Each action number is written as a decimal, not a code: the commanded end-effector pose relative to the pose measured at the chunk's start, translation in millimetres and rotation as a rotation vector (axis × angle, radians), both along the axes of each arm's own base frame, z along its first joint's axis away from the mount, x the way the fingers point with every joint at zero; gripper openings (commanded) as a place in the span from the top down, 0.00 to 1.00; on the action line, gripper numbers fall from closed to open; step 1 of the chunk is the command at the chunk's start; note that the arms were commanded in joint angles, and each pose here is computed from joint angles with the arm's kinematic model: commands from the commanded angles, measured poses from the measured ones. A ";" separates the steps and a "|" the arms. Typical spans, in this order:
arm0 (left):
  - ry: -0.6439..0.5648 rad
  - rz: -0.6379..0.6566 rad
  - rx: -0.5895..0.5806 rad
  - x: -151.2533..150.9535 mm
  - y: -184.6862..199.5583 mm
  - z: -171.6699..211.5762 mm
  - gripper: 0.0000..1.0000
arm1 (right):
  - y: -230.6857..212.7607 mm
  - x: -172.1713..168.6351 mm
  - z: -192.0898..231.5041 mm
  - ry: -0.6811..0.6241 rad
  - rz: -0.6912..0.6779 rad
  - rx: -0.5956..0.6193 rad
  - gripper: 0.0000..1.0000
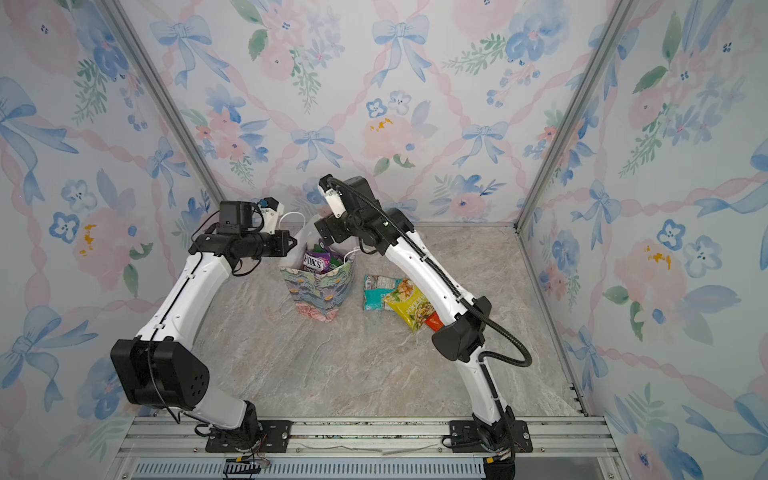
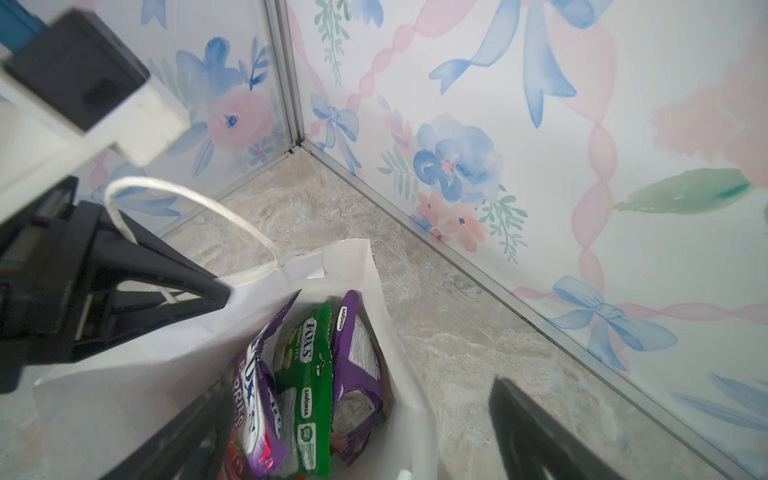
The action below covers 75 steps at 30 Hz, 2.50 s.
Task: Place the snacks into the paper bag
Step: 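Open the right gripper and raise it out of the paper bag, then move the right gripper down to the yellow chip bag on the table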
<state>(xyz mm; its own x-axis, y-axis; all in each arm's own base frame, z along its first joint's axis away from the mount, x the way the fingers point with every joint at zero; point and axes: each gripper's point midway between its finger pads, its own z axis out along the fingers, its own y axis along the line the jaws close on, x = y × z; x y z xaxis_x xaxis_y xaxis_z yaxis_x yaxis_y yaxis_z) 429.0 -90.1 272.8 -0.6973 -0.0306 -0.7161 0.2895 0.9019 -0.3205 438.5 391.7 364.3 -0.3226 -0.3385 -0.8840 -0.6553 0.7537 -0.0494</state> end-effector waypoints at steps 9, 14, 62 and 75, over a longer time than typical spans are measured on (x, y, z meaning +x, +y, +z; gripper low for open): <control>0.013 -0.002 0.010 -4.4 2.8 -4.1 1.00 | -137.8 -20.5 5.1 0.050 -0.262 0.142 0.03; 0.021 0.001 0.014 -3.6 3.6 -7.8 1.00 | -193.5 -33.7 -56.0 0.155 -0.377 0.099 0.03; 0.020 -0.003 0.012 -4.1 2.2 -6.9 1.00 | -158.1 -117.1 -262.7 0.800 -0.337 0.135 0.01; 0.020 -0.002 0.014 -3.8 2.1 -7.0 1.00 | -188.3 -96.2 -284.8 0.821 -0.323 0.162 0.16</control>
<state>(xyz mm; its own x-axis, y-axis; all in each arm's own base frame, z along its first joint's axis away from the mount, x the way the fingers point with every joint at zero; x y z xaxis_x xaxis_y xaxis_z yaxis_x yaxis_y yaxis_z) 429.4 -89.1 272.5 -0.6970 -0.0306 -0.7164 0.2851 0.9049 -0.3160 348.3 199.4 90.7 -0.9227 0.0247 -0.3848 -0.1632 0.8792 0.4477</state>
